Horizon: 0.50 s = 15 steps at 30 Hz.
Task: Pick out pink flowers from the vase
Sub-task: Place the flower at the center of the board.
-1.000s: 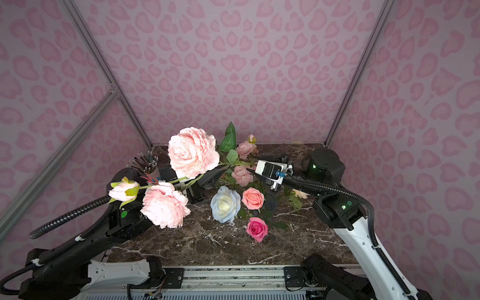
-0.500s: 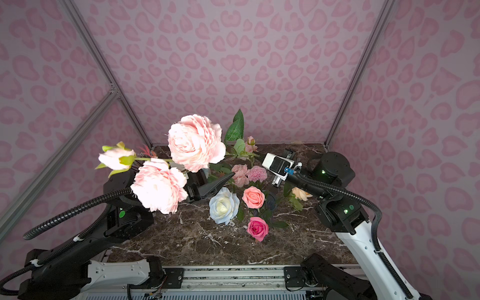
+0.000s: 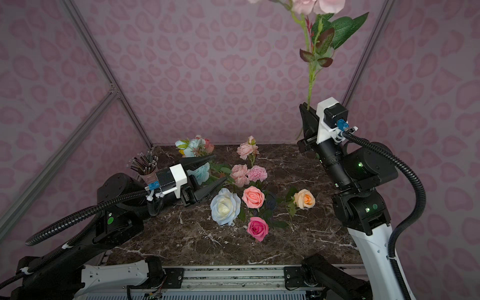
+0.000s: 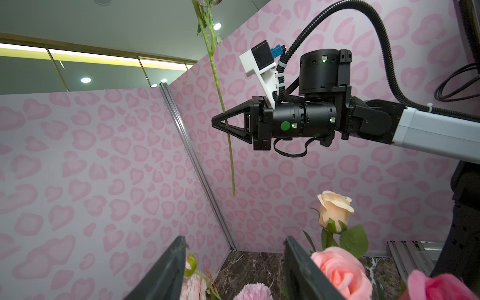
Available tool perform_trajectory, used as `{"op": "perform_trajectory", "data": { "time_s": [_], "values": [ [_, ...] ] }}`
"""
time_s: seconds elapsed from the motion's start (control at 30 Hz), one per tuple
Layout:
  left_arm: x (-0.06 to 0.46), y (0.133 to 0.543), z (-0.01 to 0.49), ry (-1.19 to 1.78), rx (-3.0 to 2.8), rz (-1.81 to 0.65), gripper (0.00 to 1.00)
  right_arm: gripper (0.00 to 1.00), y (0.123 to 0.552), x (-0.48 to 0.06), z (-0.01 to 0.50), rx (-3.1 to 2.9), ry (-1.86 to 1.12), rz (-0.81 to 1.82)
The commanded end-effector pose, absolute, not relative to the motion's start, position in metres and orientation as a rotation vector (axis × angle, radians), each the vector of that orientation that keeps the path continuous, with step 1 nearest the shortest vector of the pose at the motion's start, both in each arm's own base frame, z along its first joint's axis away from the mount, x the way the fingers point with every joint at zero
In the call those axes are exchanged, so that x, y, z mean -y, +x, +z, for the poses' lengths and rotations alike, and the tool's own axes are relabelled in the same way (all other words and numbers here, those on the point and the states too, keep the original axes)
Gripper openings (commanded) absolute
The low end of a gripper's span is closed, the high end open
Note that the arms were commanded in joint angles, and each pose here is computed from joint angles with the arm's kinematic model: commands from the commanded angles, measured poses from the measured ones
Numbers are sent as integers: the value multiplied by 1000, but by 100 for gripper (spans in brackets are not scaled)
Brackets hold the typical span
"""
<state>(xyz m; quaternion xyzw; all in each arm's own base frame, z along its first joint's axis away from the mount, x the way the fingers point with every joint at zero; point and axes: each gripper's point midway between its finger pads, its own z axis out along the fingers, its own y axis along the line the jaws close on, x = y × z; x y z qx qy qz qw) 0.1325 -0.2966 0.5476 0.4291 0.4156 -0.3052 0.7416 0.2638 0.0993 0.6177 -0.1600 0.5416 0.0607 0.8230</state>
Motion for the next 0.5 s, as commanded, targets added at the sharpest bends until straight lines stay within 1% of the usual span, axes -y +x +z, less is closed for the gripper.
{"op": "perform_trajectory", "data": {
  "time_s": [0.0,0.1,0.2,0.37,0.47],
  "values": [
    [294,136,536,963,-983,-655,62,0,299,-53,572,-1350,-65,48],
    [290,141,532,922,-1034,-669,62,0,327,-27,516,-1480,70,54],
    [282,141,528,898,-1041,-663,61,0,348,-14,463,-1598,146,87],
    [255,139,530,821,-1042,-641,61,0,369,5,375,-1795,217,93],
    [241,137,527,781,-1059,-651,61,0,377,6,318,-1949,203,104]
  ]
}}
